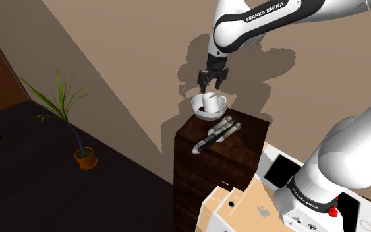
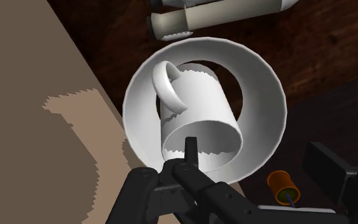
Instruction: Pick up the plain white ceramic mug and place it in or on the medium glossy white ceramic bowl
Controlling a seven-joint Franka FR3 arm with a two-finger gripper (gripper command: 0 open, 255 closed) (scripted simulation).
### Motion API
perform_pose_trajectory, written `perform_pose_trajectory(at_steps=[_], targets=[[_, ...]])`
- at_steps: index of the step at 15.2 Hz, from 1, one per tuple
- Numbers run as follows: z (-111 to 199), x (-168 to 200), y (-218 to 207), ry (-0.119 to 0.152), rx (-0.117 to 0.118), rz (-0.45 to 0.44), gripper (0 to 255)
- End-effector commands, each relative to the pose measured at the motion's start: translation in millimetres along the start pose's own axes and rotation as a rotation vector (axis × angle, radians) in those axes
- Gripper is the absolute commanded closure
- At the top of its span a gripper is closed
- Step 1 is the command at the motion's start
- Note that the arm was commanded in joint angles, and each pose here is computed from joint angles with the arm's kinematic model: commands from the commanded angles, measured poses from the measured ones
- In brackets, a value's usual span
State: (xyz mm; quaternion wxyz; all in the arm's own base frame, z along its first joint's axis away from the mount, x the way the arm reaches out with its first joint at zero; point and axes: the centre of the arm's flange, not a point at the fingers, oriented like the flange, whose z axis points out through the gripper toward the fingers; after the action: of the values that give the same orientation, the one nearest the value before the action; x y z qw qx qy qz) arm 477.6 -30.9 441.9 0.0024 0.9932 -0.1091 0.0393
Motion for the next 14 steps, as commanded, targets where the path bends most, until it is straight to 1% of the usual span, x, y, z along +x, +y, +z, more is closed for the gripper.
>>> perform_pose_trajectory(at_steps=[1,3,7,14], targets=[[0.0,0.0,0.0,0.0,0.0,0.0,0],[0.0,0.0,0.0,0.0,0.0,0.0,0],[-50.0,0.0,0.0,0.0,0.0,0.0,0],[-50.0,0.0,0.0,0.0,0.0,0.0,0]])
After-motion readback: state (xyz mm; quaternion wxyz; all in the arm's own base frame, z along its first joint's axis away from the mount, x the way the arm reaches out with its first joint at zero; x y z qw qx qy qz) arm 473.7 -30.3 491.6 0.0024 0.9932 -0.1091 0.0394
